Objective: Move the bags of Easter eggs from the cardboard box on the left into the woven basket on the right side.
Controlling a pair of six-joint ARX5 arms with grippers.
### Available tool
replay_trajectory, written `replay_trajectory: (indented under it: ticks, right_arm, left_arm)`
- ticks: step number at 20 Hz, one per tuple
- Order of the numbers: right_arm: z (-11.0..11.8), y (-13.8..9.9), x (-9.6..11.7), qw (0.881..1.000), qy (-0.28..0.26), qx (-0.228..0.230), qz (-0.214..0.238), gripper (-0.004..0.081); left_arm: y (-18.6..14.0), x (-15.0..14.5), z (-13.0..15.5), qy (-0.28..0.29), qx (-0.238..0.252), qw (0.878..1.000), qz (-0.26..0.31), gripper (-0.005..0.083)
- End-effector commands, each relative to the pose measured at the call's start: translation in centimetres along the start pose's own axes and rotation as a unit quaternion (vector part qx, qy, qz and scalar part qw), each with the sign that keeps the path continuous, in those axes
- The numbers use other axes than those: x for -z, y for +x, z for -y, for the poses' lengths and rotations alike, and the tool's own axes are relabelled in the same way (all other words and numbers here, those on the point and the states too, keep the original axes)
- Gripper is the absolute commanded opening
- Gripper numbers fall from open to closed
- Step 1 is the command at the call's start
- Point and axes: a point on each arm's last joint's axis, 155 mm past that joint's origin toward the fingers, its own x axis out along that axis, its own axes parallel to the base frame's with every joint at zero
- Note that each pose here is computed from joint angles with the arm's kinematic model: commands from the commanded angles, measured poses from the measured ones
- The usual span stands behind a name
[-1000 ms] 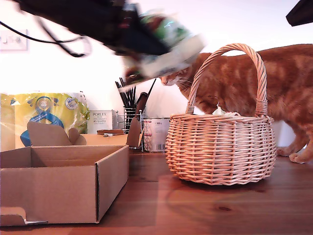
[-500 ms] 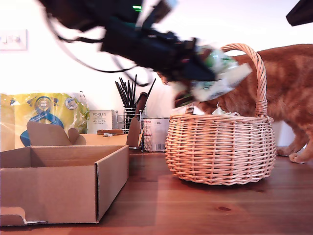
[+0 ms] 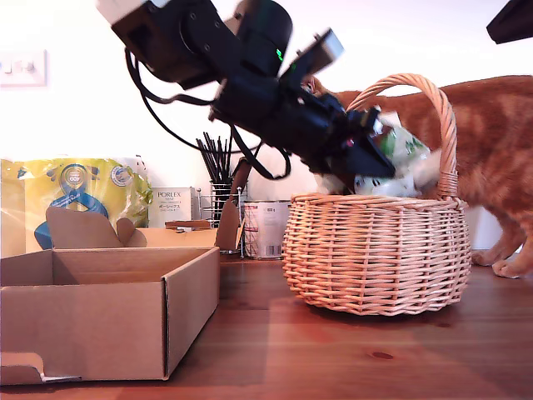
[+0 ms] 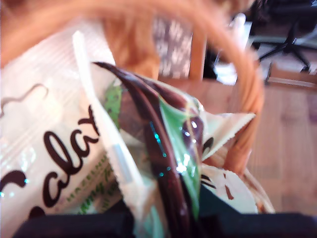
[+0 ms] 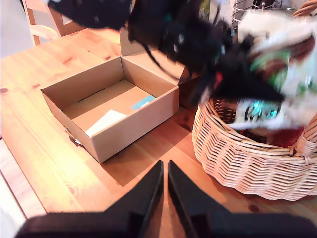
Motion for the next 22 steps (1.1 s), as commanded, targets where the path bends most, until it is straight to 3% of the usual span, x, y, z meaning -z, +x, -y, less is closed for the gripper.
replay_trajectory:
  ticks: [1, 3, 7, 9, 14, 19, 22]
  right_arm:
    - [-0.2, -0.1, -0.6, 1.0, -0.003, -0.005, 0.007, -0.0012]
    - [-0.2, -0.1, -0.6, 1.0, -0.003, -0.005, 0.007, -0.0012]
    - [-0.4, -0.1, -0.6, 1.0, -0.003, -0.008, 0.008, -0.0012]
    - [-0.4, -0.1, -0.7, 1.0, -0.003, -0.008, 0.008, -0.0012]
    - [-0.3, -0.1, -0.8, 1.0, -0.003, -0.008, 0.011, -0.0012]
    - [-0.4, -0.1, -0.8, 1.0, -0.003, -0.008, 0.011, -0.0012]
    - [-0.4, -0.1, -0.8, 1.0, -0.003, -0.008, 0.011, -0.0012]
  left_arm:
    - [0.5, 0.0, -0.3, 0.001, -0.005, 1.0, 0.003, 0.0024]
    - [0.5, 0.0, -0.4, 0.001, -0.009, 1.0, 0.003, 0.0041]
    - [0.6, -0.1, -0.3, 0.002, -0.008, 1.0, 0.004, 0.032]
    - [0.6, -0.2, 0.1, 0.004, -0.003, 1.0, 0.006, 0.0366]
    - [-0.6, -1.9, 0.7, 0.006, 0.005, 1.0, 0.01, 0.039]
    - [-3.4, -3.9, -0.4, 0.021, -0.036, 0.999, -0.001, 0.039]
    - [-4.7, -3.3, -0.7, 0.017, -0.04, 0.999, -0.028, 0.039]
